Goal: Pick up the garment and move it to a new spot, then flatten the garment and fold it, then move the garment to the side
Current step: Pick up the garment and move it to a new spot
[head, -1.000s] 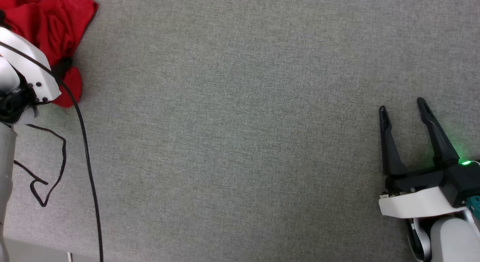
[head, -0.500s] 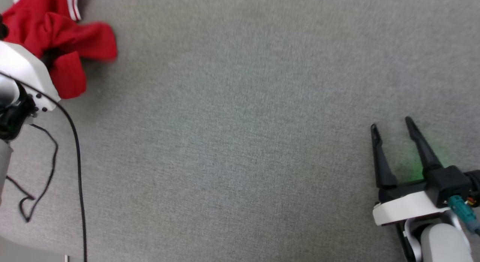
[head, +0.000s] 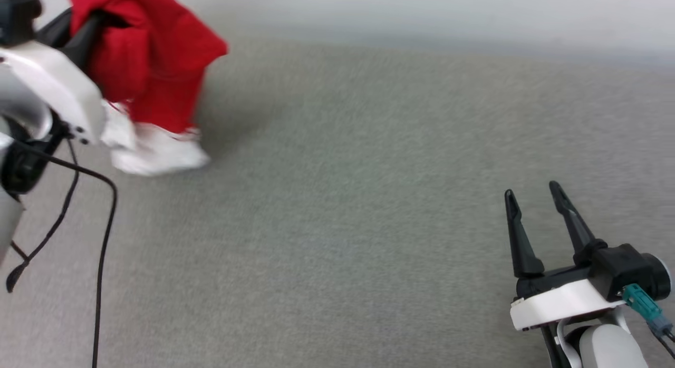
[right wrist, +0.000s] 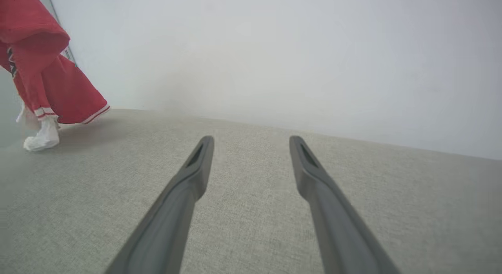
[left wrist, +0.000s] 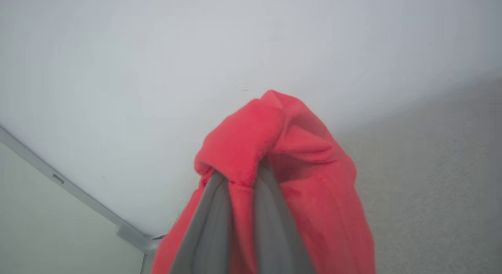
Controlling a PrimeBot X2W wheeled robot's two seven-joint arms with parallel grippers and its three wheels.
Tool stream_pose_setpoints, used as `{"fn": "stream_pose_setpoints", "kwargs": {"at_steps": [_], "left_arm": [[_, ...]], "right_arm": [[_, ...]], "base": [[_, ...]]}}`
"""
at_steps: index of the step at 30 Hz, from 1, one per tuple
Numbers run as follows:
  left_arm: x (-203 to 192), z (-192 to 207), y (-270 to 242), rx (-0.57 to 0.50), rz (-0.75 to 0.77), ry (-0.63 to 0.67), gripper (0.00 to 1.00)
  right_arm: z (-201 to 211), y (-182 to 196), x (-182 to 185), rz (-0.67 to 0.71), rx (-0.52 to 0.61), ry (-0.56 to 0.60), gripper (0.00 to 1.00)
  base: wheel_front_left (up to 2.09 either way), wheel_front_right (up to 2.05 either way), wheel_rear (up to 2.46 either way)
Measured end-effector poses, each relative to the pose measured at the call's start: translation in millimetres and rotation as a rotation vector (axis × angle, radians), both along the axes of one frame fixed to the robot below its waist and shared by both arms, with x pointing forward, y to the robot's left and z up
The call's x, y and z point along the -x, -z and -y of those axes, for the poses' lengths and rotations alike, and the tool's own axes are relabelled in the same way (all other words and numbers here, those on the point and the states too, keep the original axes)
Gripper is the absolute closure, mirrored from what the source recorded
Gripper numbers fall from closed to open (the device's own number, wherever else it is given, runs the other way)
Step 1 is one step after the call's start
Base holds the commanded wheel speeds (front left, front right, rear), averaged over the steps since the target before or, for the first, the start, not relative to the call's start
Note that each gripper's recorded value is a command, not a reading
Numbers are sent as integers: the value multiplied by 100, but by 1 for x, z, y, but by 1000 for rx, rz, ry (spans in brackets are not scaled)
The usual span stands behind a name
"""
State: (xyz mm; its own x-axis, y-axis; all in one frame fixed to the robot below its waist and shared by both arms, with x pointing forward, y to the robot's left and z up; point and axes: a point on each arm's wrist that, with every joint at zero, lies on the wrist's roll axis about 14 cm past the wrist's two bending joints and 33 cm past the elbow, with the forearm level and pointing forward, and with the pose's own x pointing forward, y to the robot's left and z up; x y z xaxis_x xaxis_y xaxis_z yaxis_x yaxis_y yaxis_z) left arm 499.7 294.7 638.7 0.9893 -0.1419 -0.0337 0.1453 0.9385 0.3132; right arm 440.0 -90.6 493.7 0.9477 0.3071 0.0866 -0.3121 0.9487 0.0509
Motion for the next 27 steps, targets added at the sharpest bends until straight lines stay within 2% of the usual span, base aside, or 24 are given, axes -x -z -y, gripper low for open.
{"fn": "stream_pose_setpoints", "kwargs": {"at_steps": [4,10,16,21,27], "left_arm": [[5,60,-34,-22,91,145,100],[8,162,-81,57,228,370,100],[11,235,-122,77,380,535,100],[9,272,-95,69,349,636,100],[36,303,-17,71,217,738,100]], "right_arm": [[20,-24,13,54,-12,55,0],[65,-51,32,122,-15,180,0],[107,-62,51,151,-3,299,0],[135,-63,60,152,-4,381,0],[138,-57,62,134,-6,393,0]], "base": [[0,0,0],[0,0,0],[0,0,0],[0,0,0],[0,0,0]]}}
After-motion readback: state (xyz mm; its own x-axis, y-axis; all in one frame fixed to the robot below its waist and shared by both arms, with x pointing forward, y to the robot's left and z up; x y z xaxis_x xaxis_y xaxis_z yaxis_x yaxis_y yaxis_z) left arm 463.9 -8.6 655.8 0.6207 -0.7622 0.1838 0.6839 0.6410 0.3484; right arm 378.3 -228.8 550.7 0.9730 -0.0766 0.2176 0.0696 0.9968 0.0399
